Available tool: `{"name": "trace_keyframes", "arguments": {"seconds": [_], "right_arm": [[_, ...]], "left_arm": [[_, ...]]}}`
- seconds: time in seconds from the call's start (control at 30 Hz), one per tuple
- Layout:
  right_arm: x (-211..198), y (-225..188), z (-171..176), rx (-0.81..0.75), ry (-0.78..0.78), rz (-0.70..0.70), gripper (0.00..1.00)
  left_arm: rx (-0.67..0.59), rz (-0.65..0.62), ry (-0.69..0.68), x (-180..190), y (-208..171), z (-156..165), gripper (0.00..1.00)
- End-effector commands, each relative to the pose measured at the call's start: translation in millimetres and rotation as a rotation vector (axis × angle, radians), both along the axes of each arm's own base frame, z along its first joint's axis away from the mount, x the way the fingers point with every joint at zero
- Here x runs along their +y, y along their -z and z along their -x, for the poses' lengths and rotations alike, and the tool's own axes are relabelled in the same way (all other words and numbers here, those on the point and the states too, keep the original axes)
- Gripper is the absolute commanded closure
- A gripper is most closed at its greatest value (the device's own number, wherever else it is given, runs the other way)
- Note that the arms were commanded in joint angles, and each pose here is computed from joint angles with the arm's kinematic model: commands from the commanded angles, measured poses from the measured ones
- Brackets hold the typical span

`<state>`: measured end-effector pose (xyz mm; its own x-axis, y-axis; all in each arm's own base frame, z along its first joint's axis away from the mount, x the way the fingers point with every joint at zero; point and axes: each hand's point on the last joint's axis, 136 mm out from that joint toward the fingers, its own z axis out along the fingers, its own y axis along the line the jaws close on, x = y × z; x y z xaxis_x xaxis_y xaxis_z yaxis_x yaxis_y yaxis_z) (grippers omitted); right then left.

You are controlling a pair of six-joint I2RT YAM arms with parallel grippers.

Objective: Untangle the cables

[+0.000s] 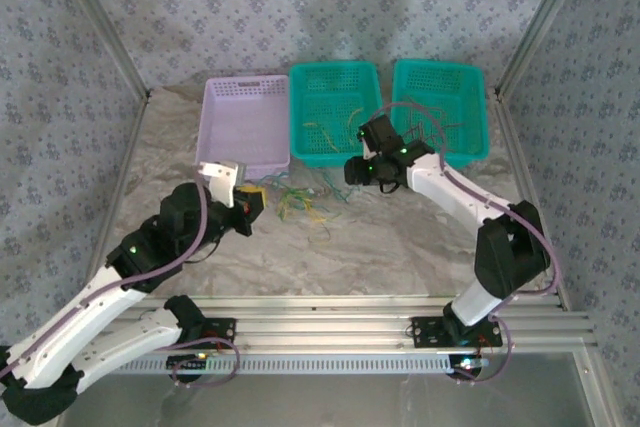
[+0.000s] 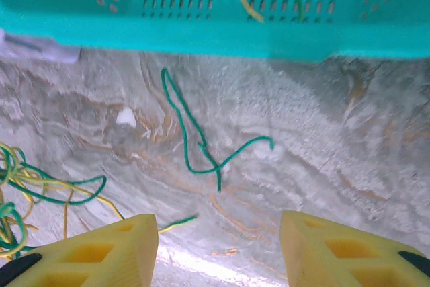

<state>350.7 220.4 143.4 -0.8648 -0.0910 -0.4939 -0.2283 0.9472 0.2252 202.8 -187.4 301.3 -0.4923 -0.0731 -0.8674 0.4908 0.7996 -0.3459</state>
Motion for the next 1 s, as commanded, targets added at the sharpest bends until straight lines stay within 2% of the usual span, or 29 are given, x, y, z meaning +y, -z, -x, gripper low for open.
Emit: {"name": "trace_keyframes", "arguments": {"seconds": [0.0, 0.2, 0.63, 0.97], "right_arm": [[24, 18, 0, -0.007, -0.065, 0.015, 0.48], [47, 50, -1, 0.008, -0.148, 0.136, 0.50], [40, 82, -23, -0.045, -0.140, 0.299, 0.51], [47, 98, -19, -0.067, -0.158, 0.264, 0.59]], "left_arm": [[-0.024, -0.030, -0.006, 9, -2, 5, 1.00], [-0.020, -0.037, -0.020, 17, 1, 9, 1.00], [-0.035, -0.053, -0.043, 27, 0, 11, 1.00], [-0.037, -0.061, -0.045, 26, 1, 9, 1.00]]}}
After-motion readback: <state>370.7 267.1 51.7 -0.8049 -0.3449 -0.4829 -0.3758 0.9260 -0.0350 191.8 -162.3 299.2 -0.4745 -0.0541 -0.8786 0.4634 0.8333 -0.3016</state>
